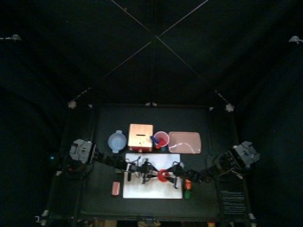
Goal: Get the cutter from the drawer then cut the dough then place the extra dough in the bowl
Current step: Cut the dough
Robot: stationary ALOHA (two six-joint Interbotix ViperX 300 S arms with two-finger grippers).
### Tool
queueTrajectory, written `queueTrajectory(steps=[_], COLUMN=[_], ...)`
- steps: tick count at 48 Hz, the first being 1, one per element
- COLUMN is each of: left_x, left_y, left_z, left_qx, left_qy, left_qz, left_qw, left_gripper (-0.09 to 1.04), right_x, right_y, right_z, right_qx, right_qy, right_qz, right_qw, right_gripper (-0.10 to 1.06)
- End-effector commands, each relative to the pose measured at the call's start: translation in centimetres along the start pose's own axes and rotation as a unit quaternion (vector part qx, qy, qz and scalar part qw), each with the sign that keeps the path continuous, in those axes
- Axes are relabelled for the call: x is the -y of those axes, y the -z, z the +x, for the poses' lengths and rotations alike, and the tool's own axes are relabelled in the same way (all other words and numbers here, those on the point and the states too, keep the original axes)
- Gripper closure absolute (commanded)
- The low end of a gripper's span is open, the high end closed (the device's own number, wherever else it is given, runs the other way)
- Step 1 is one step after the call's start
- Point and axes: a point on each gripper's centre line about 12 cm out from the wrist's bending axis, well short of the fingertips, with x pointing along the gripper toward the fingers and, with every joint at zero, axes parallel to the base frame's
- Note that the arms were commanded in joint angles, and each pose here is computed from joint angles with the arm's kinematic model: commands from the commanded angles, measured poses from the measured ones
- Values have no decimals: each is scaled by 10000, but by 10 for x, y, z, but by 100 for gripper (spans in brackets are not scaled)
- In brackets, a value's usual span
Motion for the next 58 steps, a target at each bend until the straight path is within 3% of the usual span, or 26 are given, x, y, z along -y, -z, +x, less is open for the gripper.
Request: queueTrajectory(steps=[1, 11, 29, 58], left_x=[1, 2, 2, 2], left_y=[-14, -12, -5, -6], left_z=[-1, 0, 13, 14], left_qx=[184, 147, -160, -153], left_qy=[12, 33, 43, 38], left_qz=[22, 26, 33, 19], left_qw=[9998, 9999, 9999, 9999], left_gripper=[30, 40, 41, 41], right_x=[-5, -6, -5, -6], right_y=[-18, -15, -11, -7], right_z=[-2, 0, 2, 4], right_qx=[248, 151, 40, -70], right_qy=[-141, -161, -128, -128], right_qz=[84, 74, 99, 83], right_qw=[9996, 9997, 9999, 9999], right_gripper=[17, 18, 18, 18])
